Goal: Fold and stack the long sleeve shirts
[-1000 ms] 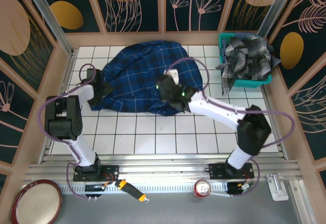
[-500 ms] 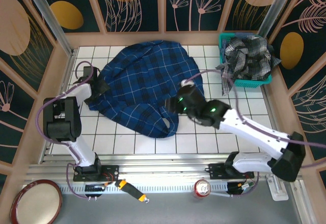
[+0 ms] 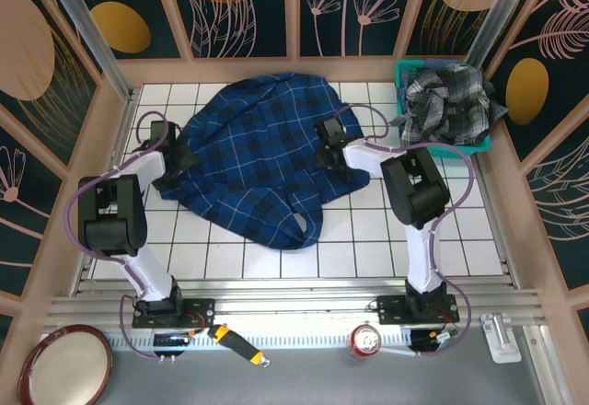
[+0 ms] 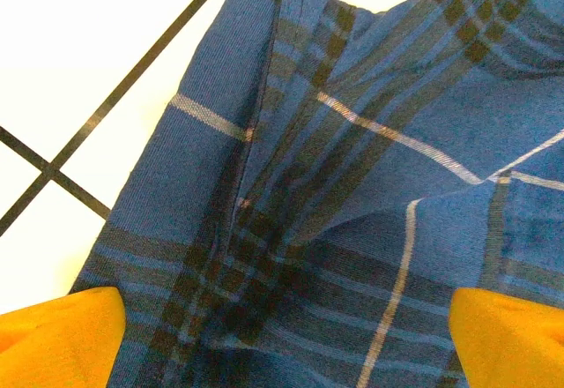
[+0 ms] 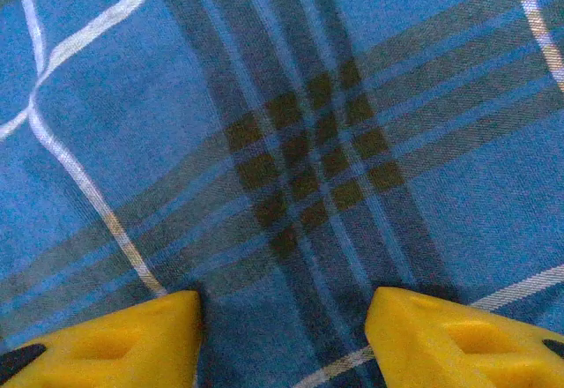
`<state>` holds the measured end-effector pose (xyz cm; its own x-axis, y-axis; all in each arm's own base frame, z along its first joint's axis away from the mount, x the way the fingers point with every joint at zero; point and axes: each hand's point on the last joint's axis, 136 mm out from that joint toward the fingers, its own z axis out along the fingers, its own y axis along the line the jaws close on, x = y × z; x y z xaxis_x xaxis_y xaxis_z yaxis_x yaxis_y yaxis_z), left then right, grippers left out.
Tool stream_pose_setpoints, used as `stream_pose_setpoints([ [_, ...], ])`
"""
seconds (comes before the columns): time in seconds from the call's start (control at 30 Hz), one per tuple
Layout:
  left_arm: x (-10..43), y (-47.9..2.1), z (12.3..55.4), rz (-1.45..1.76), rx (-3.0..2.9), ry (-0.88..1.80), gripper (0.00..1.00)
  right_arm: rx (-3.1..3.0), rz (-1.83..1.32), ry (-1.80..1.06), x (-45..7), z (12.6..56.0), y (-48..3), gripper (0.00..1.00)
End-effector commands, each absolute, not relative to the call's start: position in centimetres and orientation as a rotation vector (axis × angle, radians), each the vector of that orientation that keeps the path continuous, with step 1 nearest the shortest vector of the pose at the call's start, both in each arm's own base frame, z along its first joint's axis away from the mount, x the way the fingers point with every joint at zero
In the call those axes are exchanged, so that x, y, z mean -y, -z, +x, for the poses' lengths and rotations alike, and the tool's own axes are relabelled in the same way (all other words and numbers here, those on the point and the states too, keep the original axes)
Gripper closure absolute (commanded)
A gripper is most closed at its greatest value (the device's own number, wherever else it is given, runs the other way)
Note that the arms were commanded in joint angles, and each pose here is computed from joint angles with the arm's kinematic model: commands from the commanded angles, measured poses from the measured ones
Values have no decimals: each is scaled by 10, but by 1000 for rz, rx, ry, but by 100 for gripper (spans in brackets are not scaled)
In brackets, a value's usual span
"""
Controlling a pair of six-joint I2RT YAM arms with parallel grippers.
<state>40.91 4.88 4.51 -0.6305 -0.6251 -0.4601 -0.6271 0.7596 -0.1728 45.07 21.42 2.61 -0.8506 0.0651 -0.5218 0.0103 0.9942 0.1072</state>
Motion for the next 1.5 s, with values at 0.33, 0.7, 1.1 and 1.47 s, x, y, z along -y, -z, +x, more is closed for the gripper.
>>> stream_pose_setpoints([
  [0.33,-56,-47,413,-946,-2449,-30,3,-2733,322,-71,-141,341,18,57],
  [0.7,-60,-88,414,-917,-2374,-36,2,-2755,411,-2,-105,239,-8,55],
  [1.1,-28,-97,409,-839,-2364,198,7,-2478,-116,-246,-221,339,-109,40],
  [1.47,-35,-73,409,-847,-2434,112,10,-2768,-387,-309,-278,211,-41,30],
])
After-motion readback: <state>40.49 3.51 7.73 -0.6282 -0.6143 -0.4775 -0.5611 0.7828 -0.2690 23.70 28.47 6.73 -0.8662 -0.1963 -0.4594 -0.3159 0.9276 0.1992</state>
